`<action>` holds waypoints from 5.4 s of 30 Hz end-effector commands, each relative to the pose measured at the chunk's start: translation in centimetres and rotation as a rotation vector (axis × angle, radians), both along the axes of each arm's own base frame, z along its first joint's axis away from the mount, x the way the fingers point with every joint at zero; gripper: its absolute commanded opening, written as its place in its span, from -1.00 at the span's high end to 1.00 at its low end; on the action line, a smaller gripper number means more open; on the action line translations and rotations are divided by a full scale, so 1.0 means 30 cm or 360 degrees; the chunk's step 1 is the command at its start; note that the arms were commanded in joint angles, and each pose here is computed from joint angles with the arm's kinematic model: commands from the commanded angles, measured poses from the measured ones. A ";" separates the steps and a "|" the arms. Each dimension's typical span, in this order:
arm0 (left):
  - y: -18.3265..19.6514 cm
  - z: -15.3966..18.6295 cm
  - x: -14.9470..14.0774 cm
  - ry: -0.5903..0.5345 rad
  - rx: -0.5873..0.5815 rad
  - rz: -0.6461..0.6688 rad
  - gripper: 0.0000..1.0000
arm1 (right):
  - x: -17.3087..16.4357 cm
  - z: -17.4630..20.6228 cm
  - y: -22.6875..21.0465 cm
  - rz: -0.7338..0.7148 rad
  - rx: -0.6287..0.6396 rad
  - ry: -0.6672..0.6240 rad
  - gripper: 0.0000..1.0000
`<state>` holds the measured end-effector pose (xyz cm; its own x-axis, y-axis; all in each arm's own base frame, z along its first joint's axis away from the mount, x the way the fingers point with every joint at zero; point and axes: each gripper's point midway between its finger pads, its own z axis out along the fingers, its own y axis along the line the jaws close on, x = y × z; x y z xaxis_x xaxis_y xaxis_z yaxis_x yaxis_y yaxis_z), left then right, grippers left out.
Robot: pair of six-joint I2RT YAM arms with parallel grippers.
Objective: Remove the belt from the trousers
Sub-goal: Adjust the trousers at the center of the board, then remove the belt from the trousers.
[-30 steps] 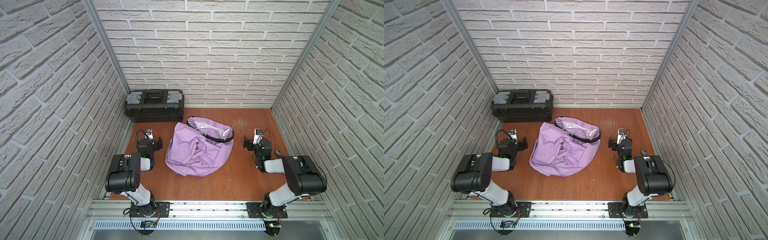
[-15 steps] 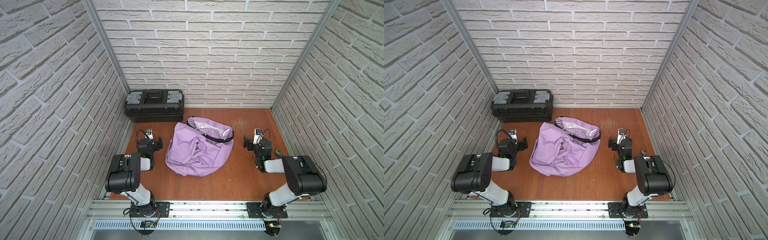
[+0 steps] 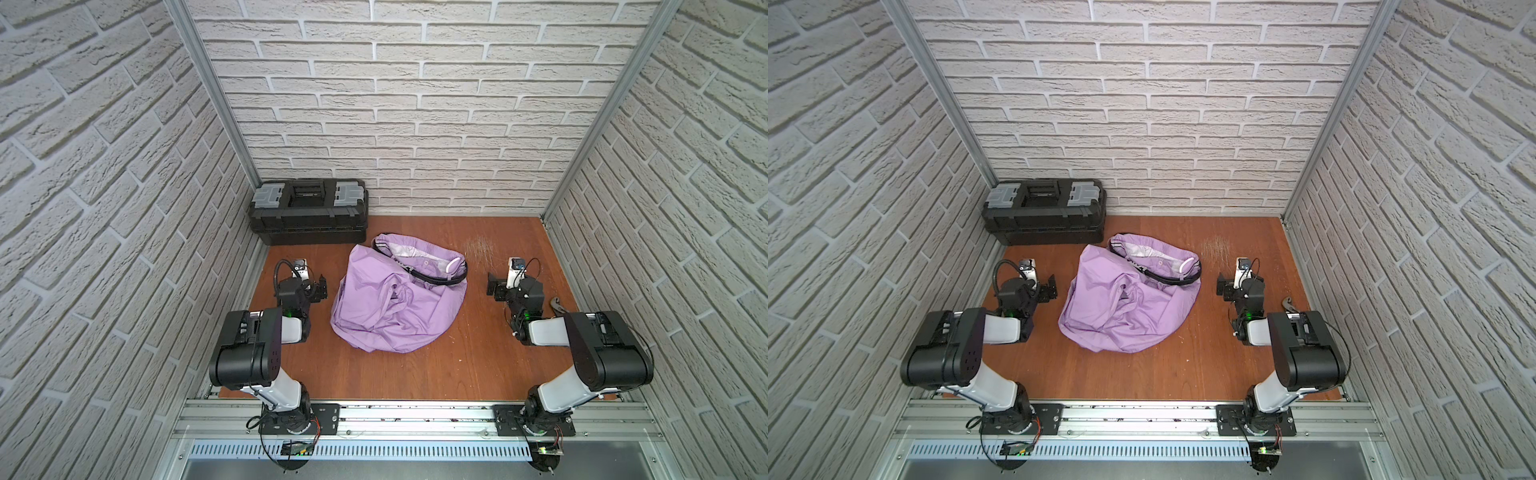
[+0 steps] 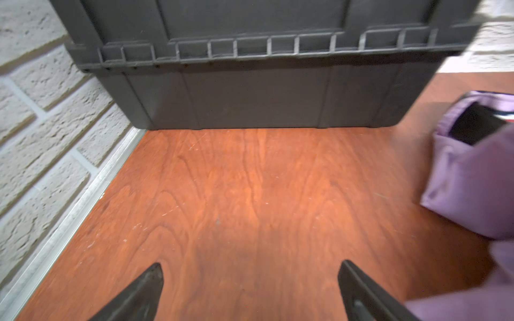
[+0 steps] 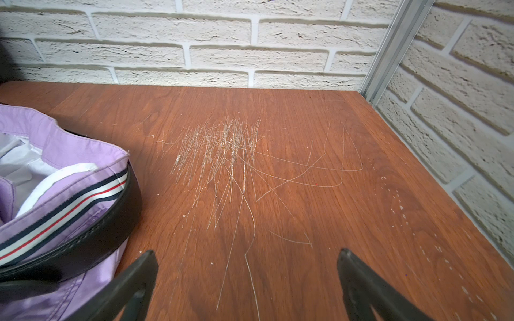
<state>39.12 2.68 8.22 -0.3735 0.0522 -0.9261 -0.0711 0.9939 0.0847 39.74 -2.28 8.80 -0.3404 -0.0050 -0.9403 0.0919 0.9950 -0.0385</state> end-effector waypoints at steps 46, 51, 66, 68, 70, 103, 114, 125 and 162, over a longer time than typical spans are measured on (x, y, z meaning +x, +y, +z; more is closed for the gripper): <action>-0.705 0.235 -0.100 0.0300 -0.0549 -0.0881 -0.23 | -0.002 0.079 1.214 0.1650 -0.0192 0.0895 -0.28; -0.702 0.084 -0.011 0.0426 -0.0498 -0.0693 -0.03 | 0.011 0.336 1.168 0.1656 -0.0062 0.0554 -0.33; -0.489 -0.135 -0.177 0.0653 -0.0194 -0.0357 -0.28 | 0.081 -0.053 1.044 0.1467 -0.0380 0.1148 0.12; -0.489 -0.127 -0.181 0.0638 -0.0206 -0.0363 -0.30 | 0.075 -0.101 1.019 0.1421 -0.0426 0.1216 0.07; -0.495 -0.115 -0.180 0.0622 -0.0210 -0.0383 -0.32 | 0.086 -0.148 0.980 0.1337 -0.0509 0.1261 0.11; -0.592 0.374 -0.139 0.0104 0.0101 -0.0868 -0.78 | 0.165 -0.067 0.909 0.1275 -0.0799 0.1363 0.17; -0.610 0.334 -0.151 0.0161 0.0107 -0.0936 -0.84 | 0.134 -0.208 0.855 0.1221 -0.0873 0.1554 0.15; -0.610 0.620 -0.149 -0.0257 0.0559 -0.1024 -0.96 | 0.052 0.392 0.988 0.1610 -0.0521 0.1116 0.95; -1.037 0.867 -0.037 -0.1077 0.0373 -0.2013 -0.26 | -0.363 0.844 1.062 0.2486 0.0933 0.1184 0.95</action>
<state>39.50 -27.65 28.79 0.4534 0.3805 -0.8060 0.7157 0.3835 0.5836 29.49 29.21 31.76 -0.6667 -0.5092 -0.5442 -0.6948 0.1605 0.7010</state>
